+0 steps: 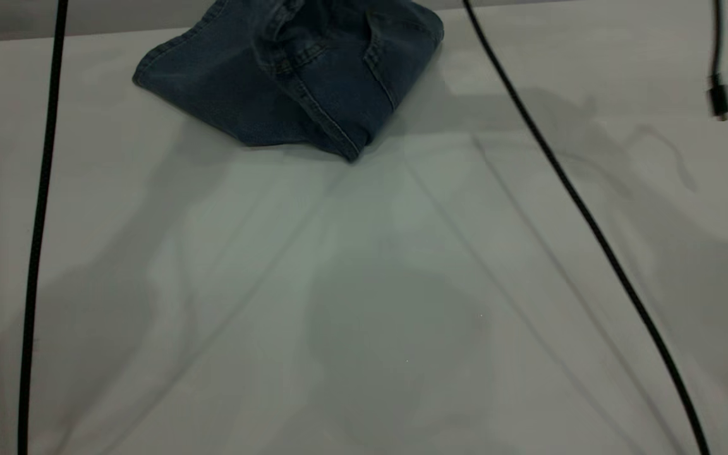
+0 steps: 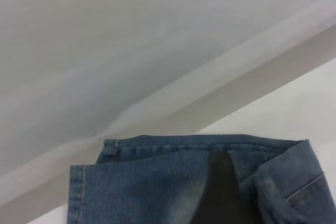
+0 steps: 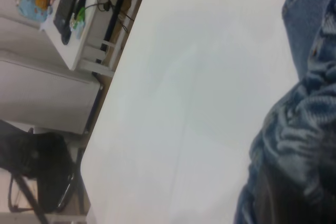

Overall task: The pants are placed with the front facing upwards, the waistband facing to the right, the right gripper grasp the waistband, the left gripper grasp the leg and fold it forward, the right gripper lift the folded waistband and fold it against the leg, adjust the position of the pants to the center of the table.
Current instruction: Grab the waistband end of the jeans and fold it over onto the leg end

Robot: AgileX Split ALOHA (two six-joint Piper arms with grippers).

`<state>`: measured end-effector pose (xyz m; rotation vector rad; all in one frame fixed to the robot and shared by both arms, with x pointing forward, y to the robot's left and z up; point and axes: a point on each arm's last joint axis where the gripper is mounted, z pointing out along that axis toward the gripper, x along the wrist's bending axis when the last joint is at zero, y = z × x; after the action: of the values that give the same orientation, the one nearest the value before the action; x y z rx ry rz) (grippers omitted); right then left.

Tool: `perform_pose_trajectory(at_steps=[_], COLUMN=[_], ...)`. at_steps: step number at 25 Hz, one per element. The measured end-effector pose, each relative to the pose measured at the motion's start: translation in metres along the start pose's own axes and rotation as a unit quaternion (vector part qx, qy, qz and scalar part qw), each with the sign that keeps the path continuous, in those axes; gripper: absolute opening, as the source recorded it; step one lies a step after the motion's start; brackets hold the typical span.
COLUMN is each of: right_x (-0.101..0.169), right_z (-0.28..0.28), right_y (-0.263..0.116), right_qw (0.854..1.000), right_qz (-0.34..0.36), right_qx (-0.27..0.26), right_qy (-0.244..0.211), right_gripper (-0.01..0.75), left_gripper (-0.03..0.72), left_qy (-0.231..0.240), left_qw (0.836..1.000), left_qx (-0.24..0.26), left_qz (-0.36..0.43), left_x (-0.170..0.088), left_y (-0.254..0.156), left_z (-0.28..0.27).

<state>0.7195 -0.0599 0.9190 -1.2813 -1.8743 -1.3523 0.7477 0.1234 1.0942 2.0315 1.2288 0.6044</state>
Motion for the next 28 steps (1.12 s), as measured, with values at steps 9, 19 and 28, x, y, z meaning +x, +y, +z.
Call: perform_pose_trajectory(at_steps=[9,19,28], right_x=[-0.022,-0.027,-0.027], right_z=[0.019,0.03,0.032], right_y=[0.005,0.005,0.005], right_qw=[0.999,0.998,0.997], right_qz=[0.025,0.033,0.031], right_qx=[-0.034,-0.06,-0.064], right_qy=[0.011,-0.007,-0.013], right_gripper=[0.036,0.039,0.32], left_gripper=[0.469,0.469,0.469], left_qy=[0.001,0.002,0.003], left_qw=[1.0,1.0,1.0], left_qx=[-0.009,-0.014,-0.015], left_qz=[0.0,0.0,0.0], left_x=[0.0,0.0,0.0], left_y=[0.002,0.003,0.003], left_z=[0.0,0.0,0.0])
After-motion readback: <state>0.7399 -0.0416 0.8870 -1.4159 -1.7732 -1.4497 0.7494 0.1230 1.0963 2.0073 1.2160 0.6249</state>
